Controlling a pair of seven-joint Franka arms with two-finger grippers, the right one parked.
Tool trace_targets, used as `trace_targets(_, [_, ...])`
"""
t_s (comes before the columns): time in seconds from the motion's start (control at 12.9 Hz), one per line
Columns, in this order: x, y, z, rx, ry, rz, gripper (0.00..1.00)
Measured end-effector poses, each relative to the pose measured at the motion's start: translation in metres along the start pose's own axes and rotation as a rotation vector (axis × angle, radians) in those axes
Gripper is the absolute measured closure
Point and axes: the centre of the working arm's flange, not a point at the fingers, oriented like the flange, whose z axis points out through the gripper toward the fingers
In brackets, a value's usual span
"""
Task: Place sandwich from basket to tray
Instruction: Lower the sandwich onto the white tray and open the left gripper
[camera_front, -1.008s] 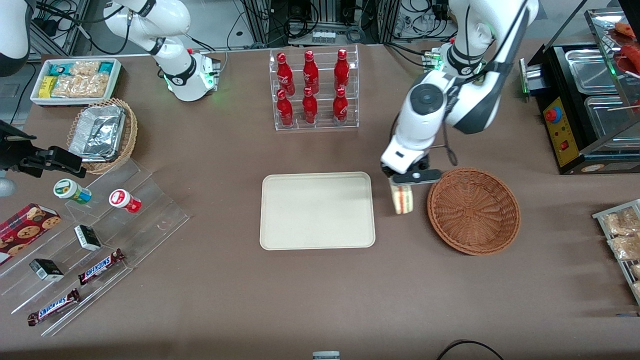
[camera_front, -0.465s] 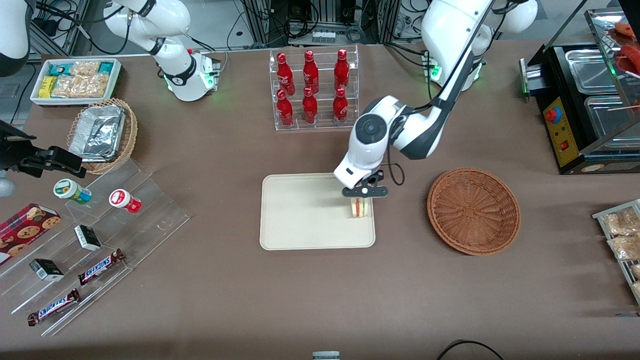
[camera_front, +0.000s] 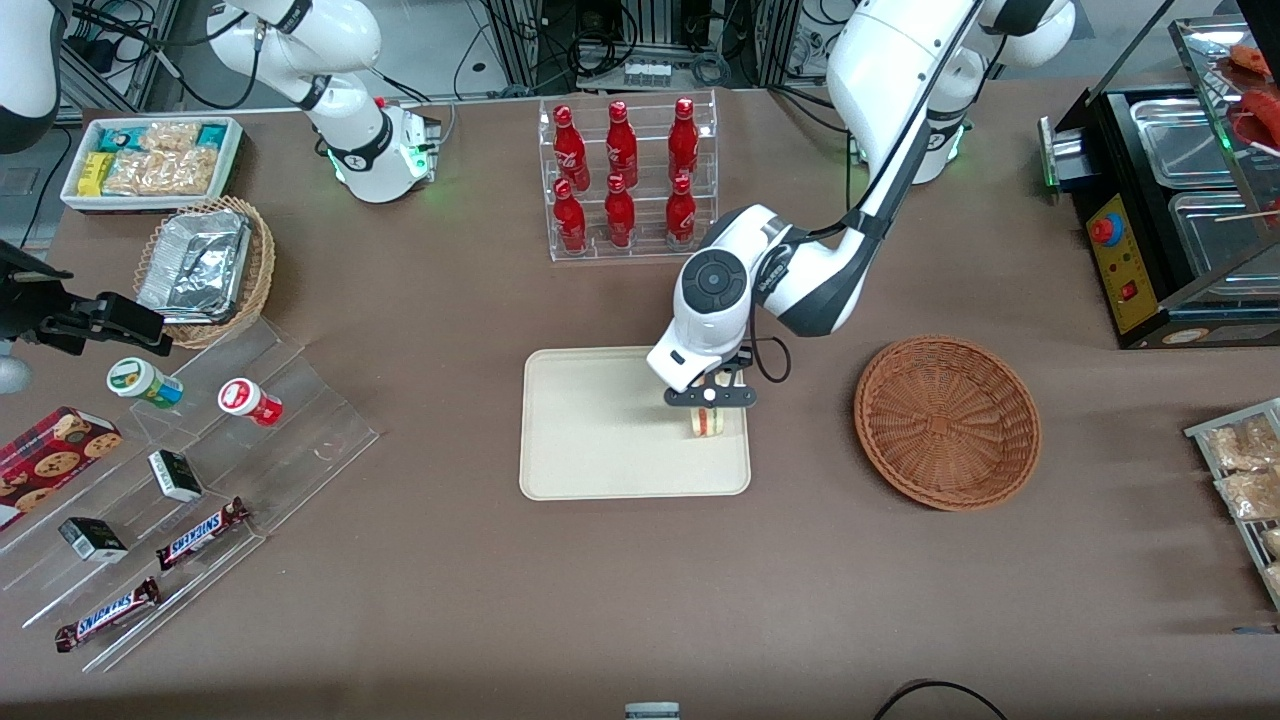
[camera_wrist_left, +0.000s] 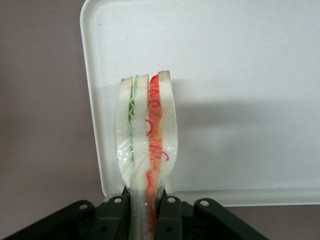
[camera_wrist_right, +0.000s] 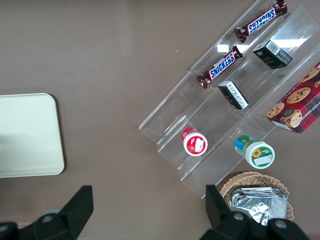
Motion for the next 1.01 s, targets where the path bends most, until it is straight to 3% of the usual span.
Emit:
trace_targets(0.23, [0.007, 0.006, -0.003, -0.034, -0.004, 0.036, 0.84])
trace_targets(1.01, [0.023, 0.013, 0.023, -0.035, -0.009, 0.054, 0.84])
